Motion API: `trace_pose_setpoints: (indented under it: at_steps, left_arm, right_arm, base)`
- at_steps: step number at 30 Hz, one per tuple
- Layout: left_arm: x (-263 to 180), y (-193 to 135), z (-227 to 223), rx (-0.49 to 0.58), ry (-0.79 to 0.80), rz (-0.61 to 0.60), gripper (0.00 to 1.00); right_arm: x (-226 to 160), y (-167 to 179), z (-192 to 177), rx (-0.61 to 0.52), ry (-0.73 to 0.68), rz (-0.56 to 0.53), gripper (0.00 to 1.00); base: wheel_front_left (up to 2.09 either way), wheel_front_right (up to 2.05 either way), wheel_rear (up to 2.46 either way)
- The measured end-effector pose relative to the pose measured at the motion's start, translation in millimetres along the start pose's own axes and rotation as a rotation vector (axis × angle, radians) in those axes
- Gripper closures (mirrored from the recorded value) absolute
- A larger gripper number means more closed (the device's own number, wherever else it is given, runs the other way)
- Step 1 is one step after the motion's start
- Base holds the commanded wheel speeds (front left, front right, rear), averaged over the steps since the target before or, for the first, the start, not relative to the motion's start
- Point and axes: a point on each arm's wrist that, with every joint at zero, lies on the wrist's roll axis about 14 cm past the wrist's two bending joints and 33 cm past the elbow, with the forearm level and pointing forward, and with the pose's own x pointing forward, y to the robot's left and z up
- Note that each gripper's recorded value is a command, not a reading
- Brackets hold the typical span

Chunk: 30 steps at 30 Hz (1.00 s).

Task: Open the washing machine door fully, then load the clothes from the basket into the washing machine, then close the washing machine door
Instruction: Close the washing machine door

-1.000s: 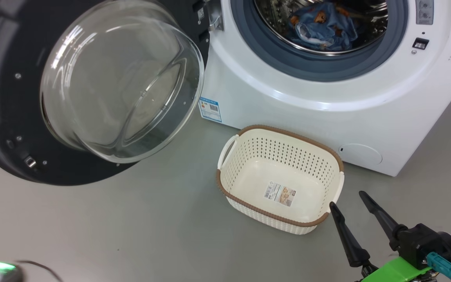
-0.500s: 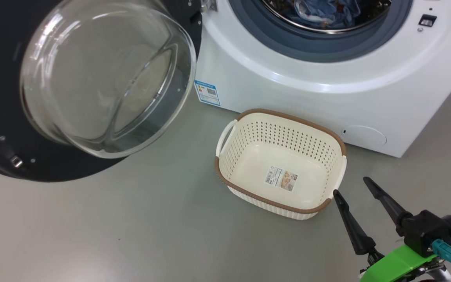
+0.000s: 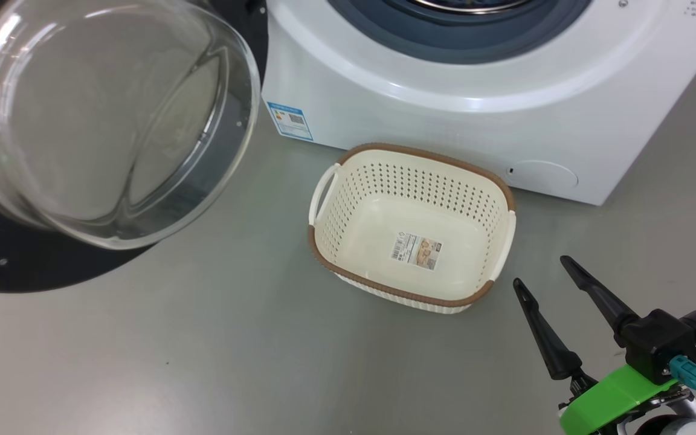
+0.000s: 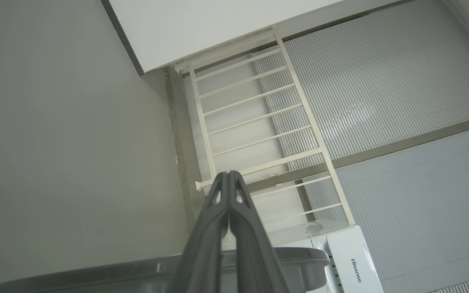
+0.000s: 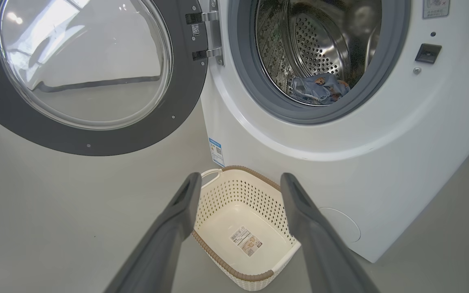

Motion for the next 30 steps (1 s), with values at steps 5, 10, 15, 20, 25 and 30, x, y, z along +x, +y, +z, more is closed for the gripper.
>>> trace_pose_setpoints:
  at_steps: [5, 10, 15, 20, 25, 30]
  left_arm:
    - [13, 9, -13, 0.05, 0.039, 0.067, 1.0]
    - [22, 15, -35, 0.102, 0.102, 0.101, 1.0]
    - [24, 22, -52, 0.143, 0.171, 0.125, 1.0]
    - [25, 27, -60, 0.175, 0.206, 0.142, 1.0]
    - [24, 30, -67, 0.2, 0.244, 0.153, 1.0]
    - [23, 29, -70, 0.224, 0.282, 0.155, 1.0]
  right_arm:
    - [-2, -6, -8, 0.008, 0.022, -0.013, 0.0]
    - [-4, -11, -12, 0.013, 0.032, -0.023, 0.0]
    - [-6, -14, -14, 0.013, 0.038, -0.029, 0.0]
    - [-5, -14, -17, 0.019, 0.043, -0.027, 0.0]
    - [-2, -15, -17, 0.019, 0.042, -0.025, 0.0]
    - [0, -15, -15, 0.022, 0.033, -0.022, 0.0]
  base:
    - [0.0, 0.0, 0.0]
    - [0.0, 0.0, 0.0]
    - [0.0, 0.0, 0.0]
    - [0.0, 0.0, 0.0]
    - [0.0, 0.0, 0.0]
    - [0.0, 0.0, 0.0]
